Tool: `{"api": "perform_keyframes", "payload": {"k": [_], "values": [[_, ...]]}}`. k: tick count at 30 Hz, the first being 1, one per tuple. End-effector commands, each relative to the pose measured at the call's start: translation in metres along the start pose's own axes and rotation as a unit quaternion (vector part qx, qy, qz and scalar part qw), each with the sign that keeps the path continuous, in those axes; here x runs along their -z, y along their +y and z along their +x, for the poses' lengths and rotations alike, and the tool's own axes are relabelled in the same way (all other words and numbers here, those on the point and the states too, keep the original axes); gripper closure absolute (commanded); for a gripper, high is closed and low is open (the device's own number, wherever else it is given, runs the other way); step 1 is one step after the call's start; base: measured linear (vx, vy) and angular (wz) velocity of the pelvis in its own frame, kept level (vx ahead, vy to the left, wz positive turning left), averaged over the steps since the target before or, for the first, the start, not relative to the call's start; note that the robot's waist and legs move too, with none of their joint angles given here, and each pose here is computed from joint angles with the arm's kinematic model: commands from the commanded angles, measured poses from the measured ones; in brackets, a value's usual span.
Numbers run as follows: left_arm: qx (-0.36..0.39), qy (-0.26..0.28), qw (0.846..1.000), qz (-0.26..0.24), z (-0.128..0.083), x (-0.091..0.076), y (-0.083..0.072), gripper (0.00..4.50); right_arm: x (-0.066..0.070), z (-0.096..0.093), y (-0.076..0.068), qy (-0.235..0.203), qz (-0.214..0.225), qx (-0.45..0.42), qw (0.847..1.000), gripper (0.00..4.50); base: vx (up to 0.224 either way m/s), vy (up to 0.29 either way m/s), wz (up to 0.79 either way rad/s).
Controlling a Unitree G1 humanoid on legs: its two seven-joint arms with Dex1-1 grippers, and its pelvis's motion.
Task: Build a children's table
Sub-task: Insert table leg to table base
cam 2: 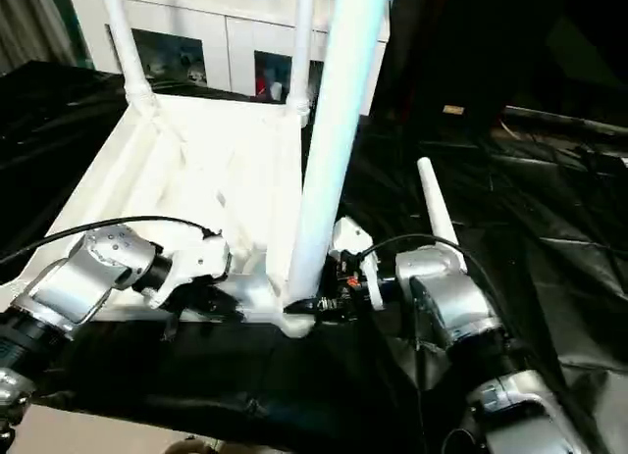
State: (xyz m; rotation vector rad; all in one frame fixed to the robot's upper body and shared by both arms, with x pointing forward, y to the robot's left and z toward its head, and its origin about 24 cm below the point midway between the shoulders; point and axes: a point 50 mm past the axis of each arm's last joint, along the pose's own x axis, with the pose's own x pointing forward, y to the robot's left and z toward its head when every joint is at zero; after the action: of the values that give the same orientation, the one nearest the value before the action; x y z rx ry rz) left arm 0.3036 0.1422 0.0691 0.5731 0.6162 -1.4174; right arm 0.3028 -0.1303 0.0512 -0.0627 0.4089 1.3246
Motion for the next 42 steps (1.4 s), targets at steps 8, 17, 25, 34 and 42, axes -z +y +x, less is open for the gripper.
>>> {"api": "perform_keyframes", "payload": {"k": [8,17,25,34,42], "values": [[-0.091,-0.063,0.992,-0.058,0.027,-0.027,0.017,4.50,0.054,0.005,-0.022,0.030,0.147,0.263,0.953,1.96,0.000,0.000,0.00],[-0.175,-0.058,0.972,-0.144,0.068,-0.046,0.015,4.50,0.066,0.038,-0.031,-0.004,0.304,0.401,0.864,1.96,-0.012,0.013,-0.04],[-0.215,-0.066,0.963,-0.148,0.086,-0.058,0.009,4.50,0.059,0.057,-0.030,-0.006,0.319,0.442,0.838,1.97,0.022,-0.025,-0.14],[-0.254,-0.053,0.953,-0.159,0.080,-0.051,0.018,4.50,0.051,0.066,-0.031,-0.012,0.309,0.451,0.837,1.97,0.000,0.000,0.00],[-0.187,-0.061,0.974,-0.114,0.072,-0.044,0.013,4.50,0.043,0.071,-0.027,-0.034,0.274,0.366,0.889,1.97,0.000,0.000,0.00]]}}
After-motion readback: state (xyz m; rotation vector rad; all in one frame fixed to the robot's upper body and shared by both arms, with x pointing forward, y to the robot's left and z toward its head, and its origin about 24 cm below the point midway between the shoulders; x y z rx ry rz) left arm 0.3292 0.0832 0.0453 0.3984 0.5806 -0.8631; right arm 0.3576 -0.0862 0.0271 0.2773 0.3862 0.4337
